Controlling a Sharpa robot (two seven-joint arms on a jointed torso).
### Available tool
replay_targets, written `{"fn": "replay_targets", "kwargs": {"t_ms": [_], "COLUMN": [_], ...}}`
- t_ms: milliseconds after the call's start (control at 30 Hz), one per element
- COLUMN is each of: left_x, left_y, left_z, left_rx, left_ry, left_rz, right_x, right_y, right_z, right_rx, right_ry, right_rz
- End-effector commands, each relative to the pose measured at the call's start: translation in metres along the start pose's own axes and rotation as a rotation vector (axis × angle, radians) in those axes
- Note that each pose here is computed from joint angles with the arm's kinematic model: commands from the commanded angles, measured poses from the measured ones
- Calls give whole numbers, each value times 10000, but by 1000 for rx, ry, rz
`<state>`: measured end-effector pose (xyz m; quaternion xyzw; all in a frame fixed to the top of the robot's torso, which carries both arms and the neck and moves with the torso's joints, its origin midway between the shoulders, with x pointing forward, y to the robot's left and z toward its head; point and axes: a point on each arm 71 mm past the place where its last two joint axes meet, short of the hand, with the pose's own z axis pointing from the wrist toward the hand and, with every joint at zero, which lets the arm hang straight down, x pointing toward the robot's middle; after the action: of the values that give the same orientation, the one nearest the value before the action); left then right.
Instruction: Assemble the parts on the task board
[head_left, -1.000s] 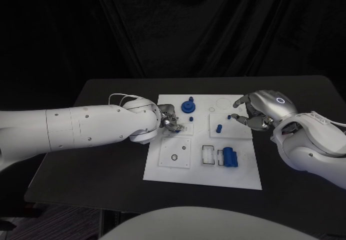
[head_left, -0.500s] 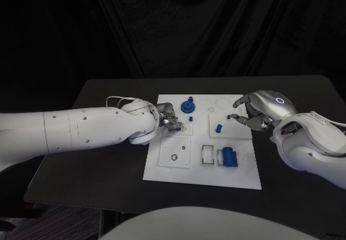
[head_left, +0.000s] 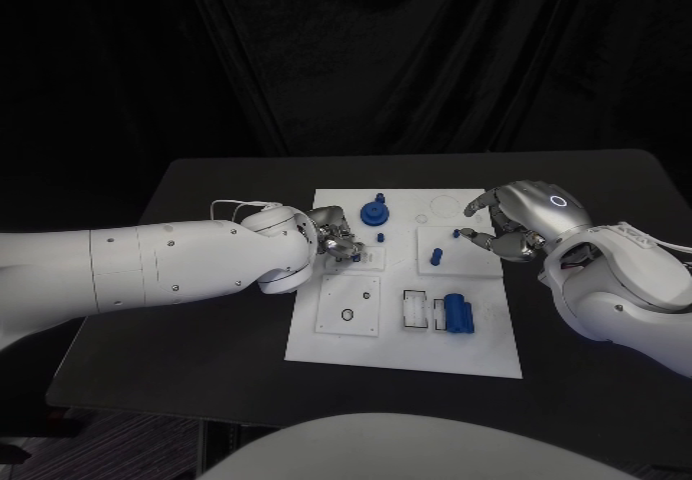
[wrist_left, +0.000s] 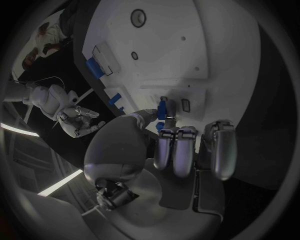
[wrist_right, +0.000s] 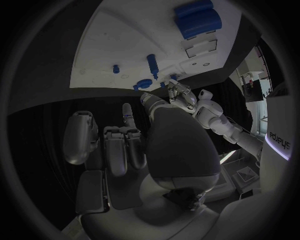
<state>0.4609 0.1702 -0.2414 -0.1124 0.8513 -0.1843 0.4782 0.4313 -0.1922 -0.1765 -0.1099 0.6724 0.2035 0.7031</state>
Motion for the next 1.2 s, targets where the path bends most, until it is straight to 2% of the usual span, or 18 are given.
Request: {"fn": "replay_targets", "kwargs": {"t_ms": [33, 700, 1200], "left_x": [23, 92, 104], "left_y": [0, 58, 91], "left_z": [8, 1, -2], "left_rx": [15, -2, -16], "left_ry": [-10, 12, 34], "left_rz": [1, 26, 39], "right_x": [11, 31, 41], "right_y": [-14, -32, -36], "right_z": [-10, -18, -22], "right_rx": [22, 37, 45], "right_ry": [7, 26, 38], "right_rz": [1, 8, 4]}}
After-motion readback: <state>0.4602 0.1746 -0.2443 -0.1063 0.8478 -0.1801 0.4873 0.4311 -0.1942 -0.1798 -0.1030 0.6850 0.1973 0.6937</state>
